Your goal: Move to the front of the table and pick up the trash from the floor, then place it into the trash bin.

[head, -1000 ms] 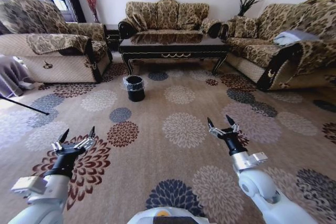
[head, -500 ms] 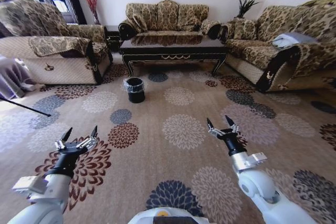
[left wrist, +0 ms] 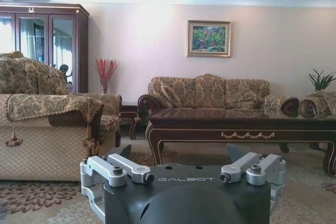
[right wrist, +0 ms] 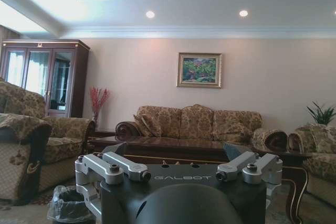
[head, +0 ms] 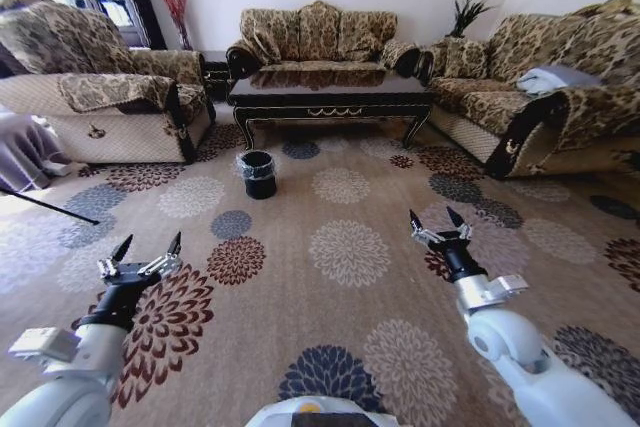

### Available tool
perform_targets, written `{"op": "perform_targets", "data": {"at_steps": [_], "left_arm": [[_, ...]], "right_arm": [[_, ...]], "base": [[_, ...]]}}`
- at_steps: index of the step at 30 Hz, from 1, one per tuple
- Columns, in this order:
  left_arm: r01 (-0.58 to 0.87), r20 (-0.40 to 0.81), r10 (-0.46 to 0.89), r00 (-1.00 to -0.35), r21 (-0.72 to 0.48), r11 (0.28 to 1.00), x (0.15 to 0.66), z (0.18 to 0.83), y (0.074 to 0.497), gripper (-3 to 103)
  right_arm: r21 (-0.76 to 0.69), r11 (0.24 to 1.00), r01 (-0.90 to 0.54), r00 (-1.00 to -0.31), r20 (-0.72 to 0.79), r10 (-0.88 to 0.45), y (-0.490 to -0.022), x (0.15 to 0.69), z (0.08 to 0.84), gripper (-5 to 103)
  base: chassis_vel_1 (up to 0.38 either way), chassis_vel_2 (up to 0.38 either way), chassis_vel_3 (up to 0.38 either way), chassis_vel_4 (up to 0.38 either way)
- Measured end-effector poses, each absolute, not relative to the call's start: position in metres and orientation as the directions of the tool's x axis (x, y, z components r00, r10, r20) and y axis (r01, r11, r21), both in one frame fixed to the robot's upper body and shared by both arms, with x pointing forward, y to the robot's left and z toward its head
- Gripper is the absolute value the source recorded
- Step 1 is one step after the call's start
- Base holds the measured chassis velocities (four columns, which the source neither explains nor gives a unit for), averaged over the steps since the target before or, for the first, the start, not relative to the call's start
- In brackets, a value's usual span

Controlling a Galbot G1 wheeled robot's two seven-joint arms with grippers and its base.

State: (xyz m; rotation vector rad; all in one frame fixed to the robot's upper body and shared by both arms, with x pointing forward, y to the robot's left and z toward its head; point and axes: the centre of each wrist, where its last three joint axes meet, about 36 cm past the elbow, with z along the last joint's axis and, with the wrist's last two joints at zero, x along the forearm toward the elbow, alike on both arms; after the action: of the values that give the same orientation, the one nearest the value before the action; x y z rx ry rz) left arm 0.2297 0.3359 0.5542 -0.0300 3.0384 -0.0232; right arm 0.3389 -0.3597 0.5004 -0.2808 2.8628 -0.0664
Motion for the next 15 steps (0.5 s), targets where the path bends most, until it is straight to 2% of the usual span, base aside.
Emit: {"op": "perform_targets", "data": {"at_steps": [7,15], "left_arm": [[-0.046,-0.107,-0.048,-0.993,-0.02,0.999,0.245,0.553,0.361,100],[-0.053,-0.141,-0.056,-0.988,-0.027,0.998,0.256,0.565,0.379,100]], "right_arm": [[-0.119,0.968,-0.221,-0.942,-0.232,-0.244,-0.383,0.337,0.53,100],[-0.107,0.98,-0.171,-0.956,-0.221,-0.191,-0.385,0.328,0.523,100]], "base": [[0.0,0.0,0.0,0.0],[0.0,0.0,0.0,0.0]]}}
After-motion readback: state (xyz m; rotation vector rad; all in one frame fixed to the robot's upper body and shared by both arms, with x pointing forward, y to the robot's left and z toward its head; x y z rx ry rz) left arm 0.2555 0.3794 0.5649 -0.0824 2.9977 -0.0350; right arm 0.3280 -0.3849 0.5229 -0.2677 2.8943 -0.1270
